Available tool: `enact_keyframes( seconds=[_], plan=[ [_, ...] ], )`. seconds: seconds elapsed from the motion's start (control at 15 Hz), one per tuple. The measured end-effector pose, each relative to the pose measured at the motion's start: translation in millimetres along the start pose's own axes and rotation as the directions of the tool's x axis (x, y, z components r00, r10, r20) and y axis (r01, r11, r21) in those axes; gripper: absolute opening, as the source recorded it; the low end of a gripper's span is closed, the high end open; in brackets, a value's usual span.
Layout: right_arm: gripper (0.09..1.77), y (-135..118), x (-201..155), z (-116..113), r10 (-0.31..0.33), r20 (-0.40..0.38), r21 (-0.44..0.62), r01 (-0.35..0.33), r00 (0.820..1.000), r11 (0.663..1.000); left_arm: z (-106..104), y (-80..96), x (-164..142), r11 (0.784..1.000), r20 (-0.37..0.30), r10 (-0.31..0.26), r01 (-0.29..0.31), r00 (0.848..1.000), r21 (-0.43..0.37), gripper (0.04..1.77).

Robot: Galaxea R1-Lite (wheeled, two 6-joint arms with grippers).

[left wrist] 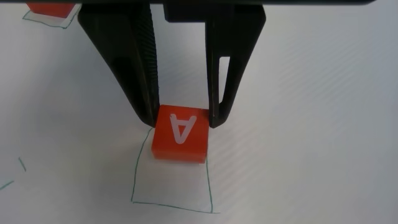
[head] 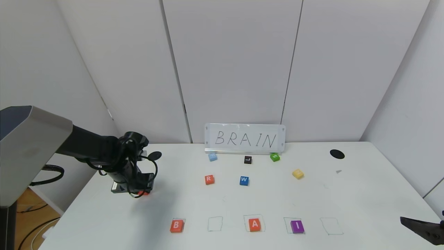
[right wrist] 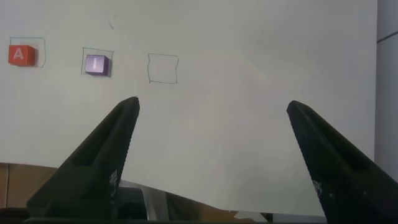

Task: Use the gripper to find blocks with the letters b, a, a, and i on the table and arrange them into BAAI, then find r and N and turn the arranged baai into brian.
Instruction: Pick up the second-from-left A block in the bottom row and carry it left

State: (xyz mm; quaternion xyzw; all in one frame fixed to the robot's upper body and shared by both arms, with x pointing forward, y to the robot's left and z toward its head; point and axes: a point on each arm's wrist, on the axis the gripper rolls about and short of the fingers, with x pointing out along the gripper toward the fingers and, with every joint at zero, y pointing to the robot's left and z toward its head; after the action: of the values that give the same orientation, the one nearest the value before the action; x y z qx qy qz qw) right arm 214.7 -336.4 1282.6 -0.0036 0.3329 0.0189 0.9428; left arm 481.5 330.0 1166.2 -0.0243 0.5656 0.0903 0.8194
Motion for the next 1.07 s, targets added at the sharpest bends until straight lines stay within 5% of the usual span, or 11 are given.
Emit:
enact_keyframes(
  seconds=[0.73,1.07],
  plan=[
    [1.71,0.0,0.6,-1.4,0.0,-0.005,-0.007,0.0,1.0,1.0,4.0,-4.7,15.7,1.0,-0.005,0.0,0.0,1.0,0.002,0.5],
    [1.71,0.0,0.6,-1.4,0.001,-0.004,-0.013,-0.001,1.0,1.0,2.0,-8.0,15.6,1.0,-0.012,-0.003,0.003,1.0,0.01,1.06]
  ],
)
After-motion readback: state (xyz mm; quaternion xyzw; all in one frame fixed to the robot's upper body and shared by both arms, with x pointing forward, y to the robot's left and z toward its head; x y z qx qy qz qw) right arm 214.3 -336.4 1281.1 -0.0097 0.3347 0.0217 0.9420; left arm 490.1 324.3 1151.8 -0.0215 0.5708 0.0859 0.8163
